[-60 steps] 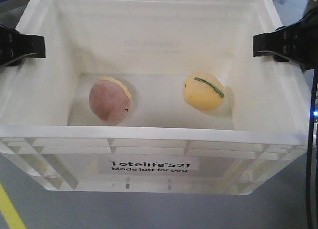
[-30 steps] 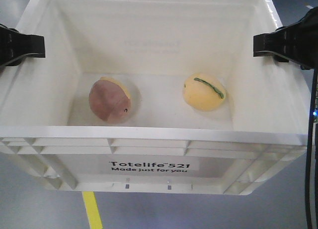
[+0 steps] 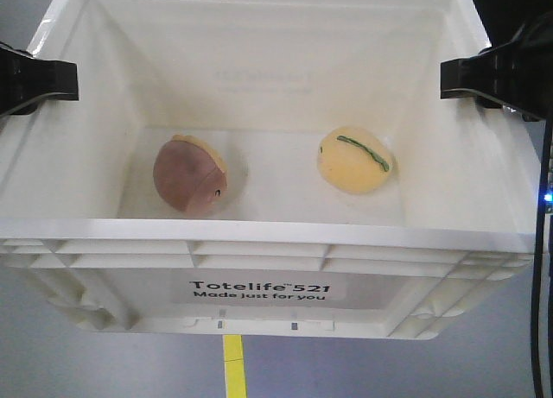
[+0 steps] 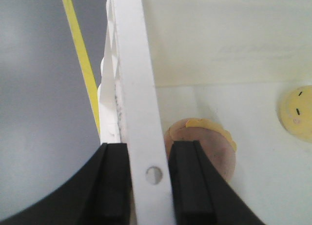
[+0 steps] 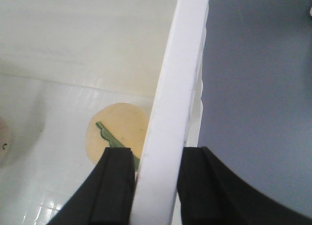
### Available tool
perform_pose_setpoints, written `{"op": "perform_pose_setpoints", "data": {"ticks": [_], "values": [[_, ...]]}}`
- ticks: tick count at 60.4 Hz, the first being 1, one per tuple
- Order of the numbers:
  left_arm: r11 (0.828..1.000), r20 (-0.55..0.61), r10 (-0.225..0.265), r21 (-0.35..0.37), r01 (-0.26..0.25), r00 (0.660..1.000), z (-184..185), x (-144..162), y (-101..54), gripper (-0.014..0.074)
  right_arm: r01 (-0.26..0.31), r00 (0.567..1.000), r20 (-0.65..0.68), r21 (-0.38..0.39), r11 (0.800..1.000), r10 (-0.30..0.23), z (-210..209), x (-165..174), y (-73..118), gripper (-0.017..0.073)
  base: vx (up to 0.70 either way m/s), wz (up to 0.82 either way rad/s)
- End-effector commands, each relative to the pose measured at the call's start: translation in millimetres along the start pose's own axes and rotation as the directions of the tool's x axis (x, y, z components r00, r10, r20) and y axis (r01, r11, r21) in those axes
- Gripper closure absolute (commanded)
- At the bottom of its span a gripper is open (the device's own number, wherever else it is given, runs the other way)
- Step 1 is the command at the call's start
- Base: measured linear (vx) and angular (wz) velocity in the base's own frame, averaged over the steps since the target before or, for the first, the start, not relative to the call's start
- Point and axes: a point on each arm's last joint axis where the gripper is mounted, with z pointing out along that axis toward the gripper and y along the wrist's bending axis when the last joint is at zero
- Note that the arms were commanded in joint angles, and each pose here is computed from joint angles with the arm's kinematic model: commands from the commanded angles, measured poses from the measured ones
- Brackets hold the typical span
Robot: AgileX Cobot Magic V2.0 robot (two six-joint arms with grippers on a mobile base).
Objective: Place moving items into box and shelve
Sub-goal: 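Hold the crate level while the base drives away from the conveyor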
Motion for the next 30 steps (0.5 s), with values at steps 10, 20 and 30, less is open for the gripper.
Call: {"op": "perform_pose_setpoints", "data": {"ticks": [10, 20, 30], "values": [[0.998, 0.205, -0.001, 0.065, -0.012, 0.979, -24.0, -20.4, -6.9, 0.0600, 0.044, 0.981, 0.187, 0.022, 0.999, -0.047, -21.1, -19.8, -0.4, 0.0564, -0.10, 0.40], [0.998, 0.205, -0.001, 0.065, -0.012, 0.979, -24.0, -20.4, -6.9, 0.0600, 0.043, 0.982, 0.185, 0.022, 0.999, -0.047, -21.0, -19.6, -0.4, 0.0564, -0.08, 0.29], [0.998, 0.205, -0.001, 0.065, -0.012, 0.979, -24.0, -20.4, -6.9, 0.0600, 0.043, 0.982, 0.183, 0.023, 0.999, -0.047, -21.0, -19.5, -0.4, 0.0564, -0.04, 0.16]]}}
